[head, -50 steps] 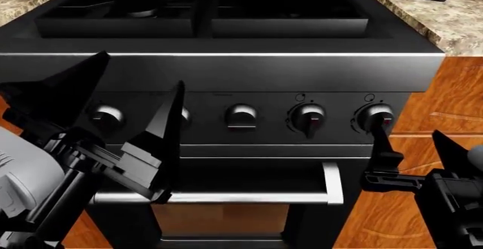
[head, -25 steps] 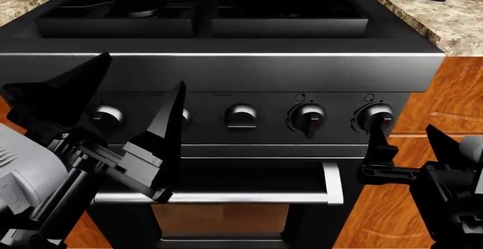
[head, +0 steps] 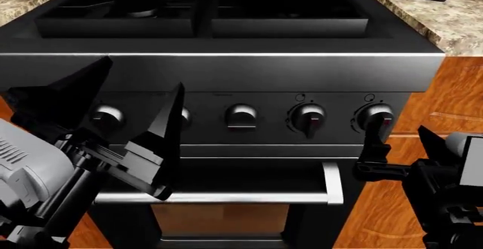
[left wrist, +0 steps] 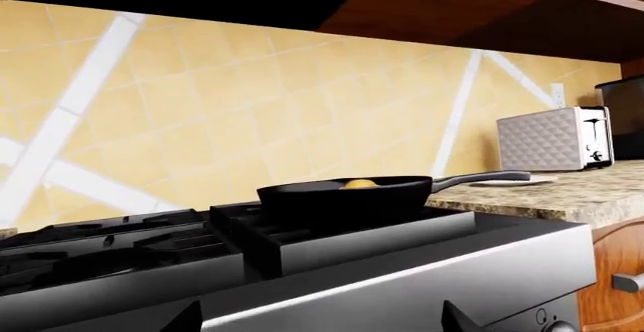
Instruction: Pick the croissant and place it on the pan. Then turn on the stove to warm the croissant.
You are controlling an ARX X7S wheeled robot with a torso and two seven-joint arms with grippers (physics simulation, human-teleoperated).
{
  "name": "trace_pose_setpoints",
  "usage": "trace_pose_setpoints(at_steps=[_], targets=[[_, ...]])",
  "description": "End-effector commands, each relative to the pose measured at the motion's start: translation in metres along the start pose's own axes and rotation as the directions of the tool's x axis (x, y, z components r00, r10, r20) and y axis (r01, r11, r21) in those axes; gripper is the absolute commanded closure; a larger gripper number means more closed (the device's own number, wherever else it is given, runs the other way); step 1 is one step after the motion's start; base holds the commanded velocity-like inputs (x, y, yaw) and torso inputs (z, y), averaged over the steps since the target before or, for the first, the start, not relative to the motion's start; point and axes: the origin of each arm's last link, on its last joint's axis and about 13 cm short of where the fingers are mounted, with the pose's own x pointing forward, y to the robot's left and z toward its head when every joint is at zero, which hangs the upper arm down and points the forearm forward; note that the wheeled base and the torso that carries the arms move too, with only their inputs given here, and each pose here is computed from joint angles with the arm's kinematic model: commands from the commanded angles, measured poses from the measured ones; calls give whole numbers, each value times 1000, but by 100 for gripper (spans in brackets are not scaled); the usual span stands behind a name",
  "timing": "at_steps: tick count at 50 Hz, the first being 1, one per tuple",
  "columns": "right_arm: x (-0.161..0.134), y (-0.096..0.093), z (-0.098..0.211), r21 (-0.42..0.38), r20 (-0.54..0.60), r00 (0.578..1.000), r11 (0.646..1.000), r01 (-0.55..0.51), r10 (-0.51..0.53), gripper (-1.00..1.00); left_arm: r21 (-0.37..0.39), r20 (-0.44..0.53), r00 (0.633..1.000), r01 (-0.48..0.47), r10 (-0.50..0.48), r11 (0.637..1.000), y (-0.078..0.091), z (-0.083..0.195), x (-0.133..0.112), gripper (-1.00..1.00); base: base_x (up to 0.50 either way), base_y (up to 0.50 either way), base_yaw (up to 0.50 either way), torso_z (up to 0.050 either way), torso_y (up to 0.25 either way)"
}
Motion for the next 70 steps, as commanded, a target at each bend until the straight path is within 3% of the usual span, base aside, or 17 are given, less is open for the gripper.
trace_pose_setpoints(at_steps=[1,70], targets=[[5,-2,-7,4,-22,1000,1000,2,-2,-100,1,-2,1000,0,0,1000,0,-1,1,-100,0,0,0,0,0],[21,-2,-9,-22,-36,999,1000,2,-3,-100,-24,19,1000,-1,1,1000,2,-2,-1,-100,0,0,0,0,0]])
